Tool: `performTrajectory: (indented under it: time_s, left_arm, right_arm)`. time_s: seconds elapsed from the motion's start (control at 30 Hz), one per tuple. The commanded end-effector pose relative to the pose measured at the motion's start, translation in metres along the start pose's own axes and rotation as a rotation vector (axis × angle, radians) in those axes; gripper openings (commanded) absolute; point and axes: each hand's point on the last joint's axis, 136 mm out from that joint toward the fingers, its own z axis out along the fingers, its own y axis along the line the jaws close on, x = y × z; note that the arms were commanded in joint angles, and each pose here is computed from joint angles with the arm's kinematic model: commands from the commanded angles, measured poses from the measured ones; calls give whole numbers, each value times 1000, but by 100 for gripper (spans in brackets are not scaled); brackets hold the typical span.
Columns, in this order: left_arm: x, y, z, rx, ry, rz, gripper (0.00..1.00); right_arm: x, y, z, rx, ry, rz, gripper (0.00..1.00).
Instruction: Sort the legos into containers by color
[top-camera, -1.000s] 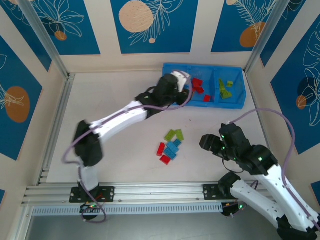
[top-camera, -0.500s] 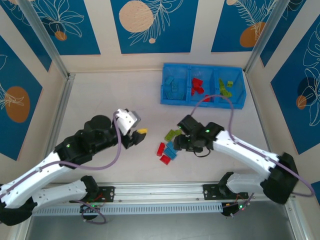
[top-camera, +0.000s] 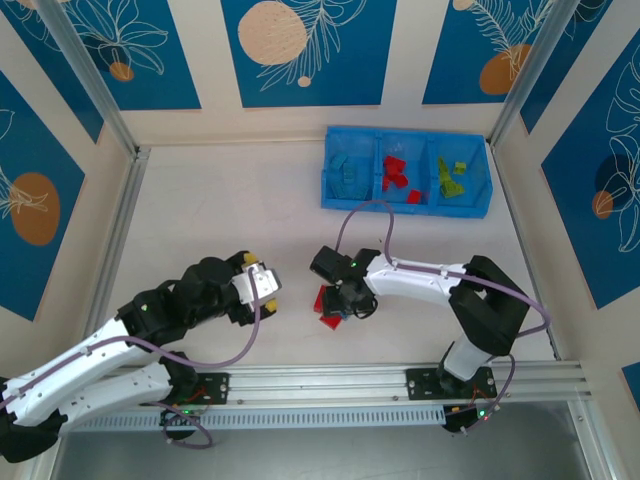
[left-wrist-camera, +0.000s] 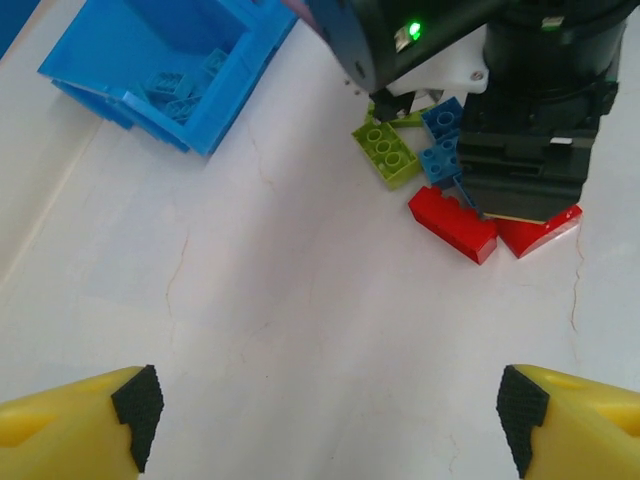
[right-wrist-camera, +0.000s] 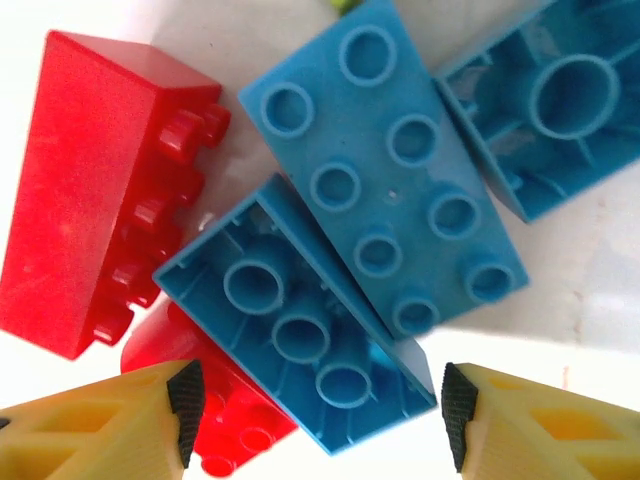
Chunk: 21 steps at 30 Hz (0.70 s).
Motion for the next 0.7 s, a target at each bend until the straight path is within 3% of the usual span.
performTrajectory:
  time_s: [0.0,0.2,0.3,0.43,0.67]
  left_arm:
    - [-3,1,-2,4,-27,16,90]
    - [-1,1,-1,2,-25,11,93]
    - [-2,1,-1,7,-29,6,94]
    - [-2,-1,0,17,-31,3,94]
    - [0,1,1,15,-29,-7,96]
  right_arm:
    - [-11,8,5,-15,-9,16,64]
    - [-14,-1,18,-4,-2,69,48]
    - [-14,-6,21,16,-1,79,50]
    - [-18,-9,23,52,-3,77,60]
    - [-37,2,28,22,-59,123,51]
